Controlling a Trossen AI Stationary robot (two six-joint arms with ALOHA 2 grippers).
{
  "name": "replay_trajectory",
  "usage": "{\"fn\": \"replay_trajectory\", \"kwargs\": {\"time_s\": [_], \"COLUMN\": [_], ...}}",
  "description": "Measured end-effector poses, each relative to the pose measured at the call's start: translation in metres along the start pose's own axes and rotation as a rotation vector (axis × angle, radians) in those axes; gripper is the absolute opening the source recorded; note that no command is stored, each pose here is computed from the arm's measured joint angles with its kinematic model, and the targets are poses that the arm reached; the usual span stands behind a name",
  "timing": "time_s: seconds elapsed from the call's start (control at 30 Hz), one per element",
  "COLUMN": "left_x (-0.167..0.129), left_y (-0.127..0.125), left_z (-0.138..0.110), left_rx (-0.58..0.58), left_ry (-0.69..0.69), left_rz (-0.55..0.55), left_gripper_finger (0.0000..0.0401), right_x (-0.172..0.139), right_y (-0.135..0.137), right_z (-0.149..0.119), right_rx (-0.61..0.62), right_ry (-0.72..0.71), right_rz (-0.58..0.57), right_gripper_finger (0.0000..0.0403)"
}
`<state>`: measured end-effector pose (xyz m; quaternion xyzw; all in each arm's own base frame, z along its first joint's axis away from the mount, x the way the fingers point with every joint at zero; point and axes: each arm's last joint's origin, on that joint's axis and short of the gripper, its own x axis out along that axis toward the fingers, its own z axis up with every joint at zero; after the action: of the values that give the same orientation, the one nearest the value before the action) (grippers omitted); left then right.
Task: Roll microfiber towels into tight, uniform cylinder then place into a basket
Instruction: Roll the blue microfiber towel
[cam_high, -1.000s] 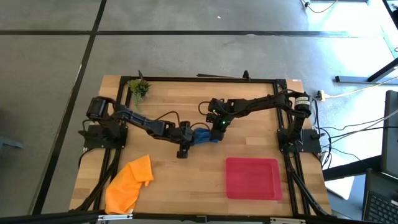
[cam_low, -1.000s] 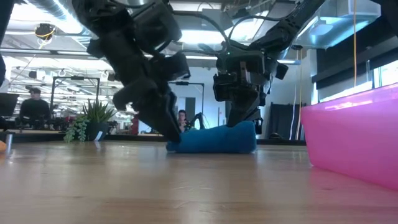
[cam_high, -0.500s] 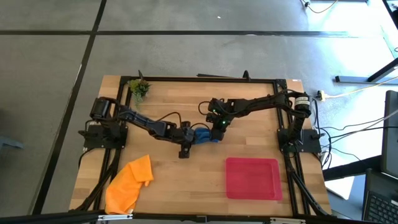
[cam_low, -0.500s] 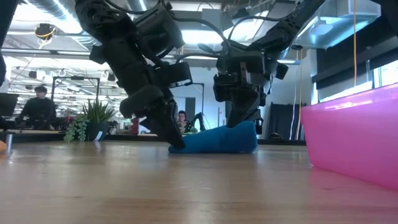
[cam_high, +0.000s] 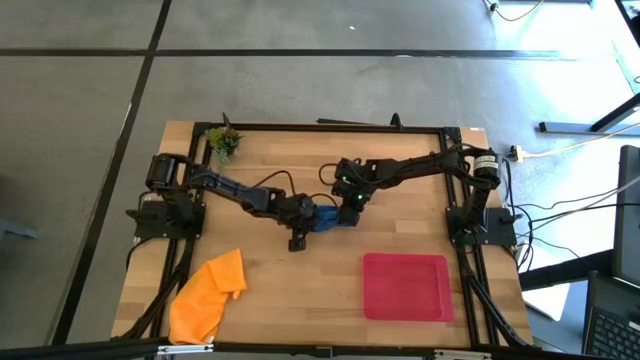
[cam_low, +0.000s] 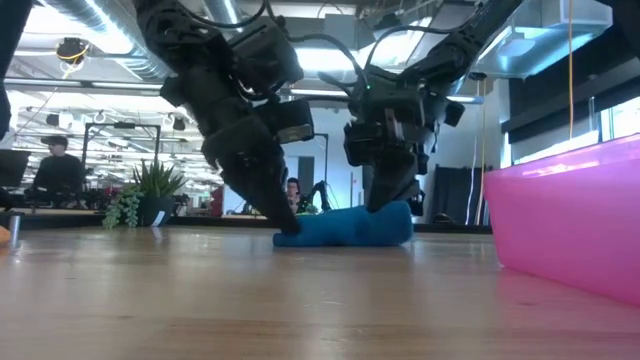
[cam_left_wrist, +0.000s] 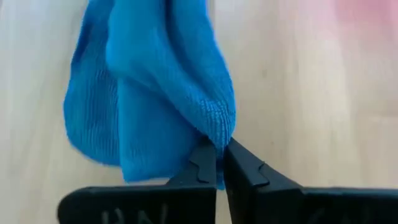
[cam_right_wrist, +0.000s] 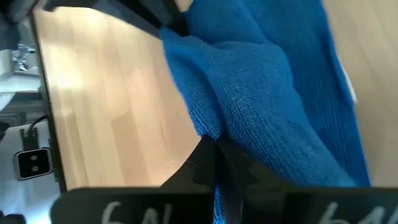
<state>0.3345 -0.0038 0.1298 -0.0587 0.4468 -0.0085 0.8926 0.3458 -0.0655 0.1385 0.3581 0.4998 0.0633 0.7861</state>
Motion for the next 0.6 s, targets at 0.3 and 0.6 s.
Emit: {"fn": "replay_trajectory", "kwargs": {"time_s": [0.3,0.6], "left_x": [-0.008,-0.016], "left_y": [0.012,0.026], "left_z": [0.023,0.038], "left_rx": [-0.005,-0.054], "left_ry": [0.005,0.002], "left_rz": [-0.017,-0.104], "left_gripper_finger": [0.0000,0.0000], "right_x": [0.002,0.005], "right_y": [-0.006,-0.011], "right_z": [-0.009,-0.016], "right_rx": [0.029,0.036], "right_ry": [0.028,0.044], "right_rz": [-0.065,-0.070], "right_gripper_finger": [0.0005,0.0005]}}
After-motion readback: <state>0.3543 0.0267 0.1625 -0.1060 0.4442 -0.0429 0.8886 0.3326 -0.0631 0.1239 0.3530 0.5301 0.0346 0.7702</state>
